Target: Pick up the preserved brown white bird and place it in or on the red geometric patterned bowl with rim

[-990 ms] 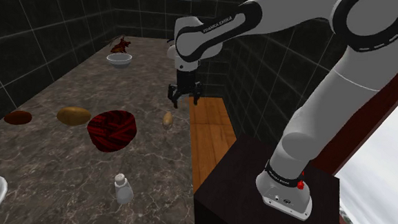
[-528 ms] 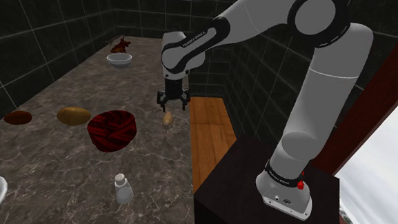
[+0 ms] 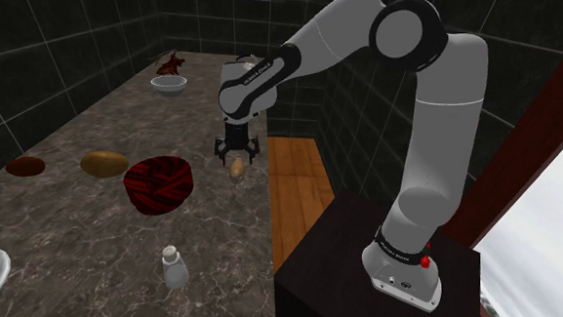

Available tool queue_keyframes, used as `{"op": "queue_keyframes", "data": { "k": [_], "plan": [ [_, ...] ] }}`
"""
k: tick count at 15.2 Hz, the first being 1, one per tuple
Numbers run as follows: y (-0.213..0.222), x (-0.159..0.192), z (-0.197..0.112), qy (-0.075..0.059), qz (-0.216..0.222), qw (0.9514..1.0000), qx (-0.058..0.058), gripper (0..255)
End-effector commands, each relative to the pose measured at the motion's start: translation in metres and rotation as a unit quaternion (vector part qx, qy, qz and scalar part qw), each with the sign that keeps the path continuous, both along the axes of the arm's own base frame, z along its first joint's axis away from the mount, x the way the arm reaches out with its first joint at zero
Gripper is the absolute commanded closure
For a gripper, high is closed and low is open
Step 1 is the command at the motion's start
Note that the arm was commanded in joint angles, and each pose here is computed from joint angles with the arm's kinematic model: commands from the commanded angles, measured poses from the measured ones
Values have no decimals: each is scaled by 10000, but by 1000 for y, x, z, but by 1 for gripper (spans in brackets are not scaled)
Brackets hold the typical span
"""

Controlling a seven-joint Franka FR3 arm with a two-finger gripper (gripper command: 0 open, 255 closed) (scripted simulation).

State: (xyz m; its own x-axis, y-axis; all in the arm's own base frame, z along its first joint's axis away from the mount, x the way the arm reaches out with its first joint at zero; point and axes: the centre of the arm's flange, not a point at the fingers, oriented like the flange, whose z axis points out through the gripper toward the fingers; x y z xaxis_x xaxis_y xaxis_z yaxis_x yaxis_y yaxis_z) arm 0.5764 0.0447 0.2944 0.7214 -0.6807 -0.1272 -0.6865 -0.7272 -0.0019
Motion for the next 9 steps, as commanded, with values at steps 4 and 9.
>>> {"op": "queue_keyframes", "data": {
  "k": [4,9],
  "plan": [
    [2,-2,-24,-3,-6,10000,0,0],
    [2,-2,-24,-3,-6,10000,0,0]
  ]
}}
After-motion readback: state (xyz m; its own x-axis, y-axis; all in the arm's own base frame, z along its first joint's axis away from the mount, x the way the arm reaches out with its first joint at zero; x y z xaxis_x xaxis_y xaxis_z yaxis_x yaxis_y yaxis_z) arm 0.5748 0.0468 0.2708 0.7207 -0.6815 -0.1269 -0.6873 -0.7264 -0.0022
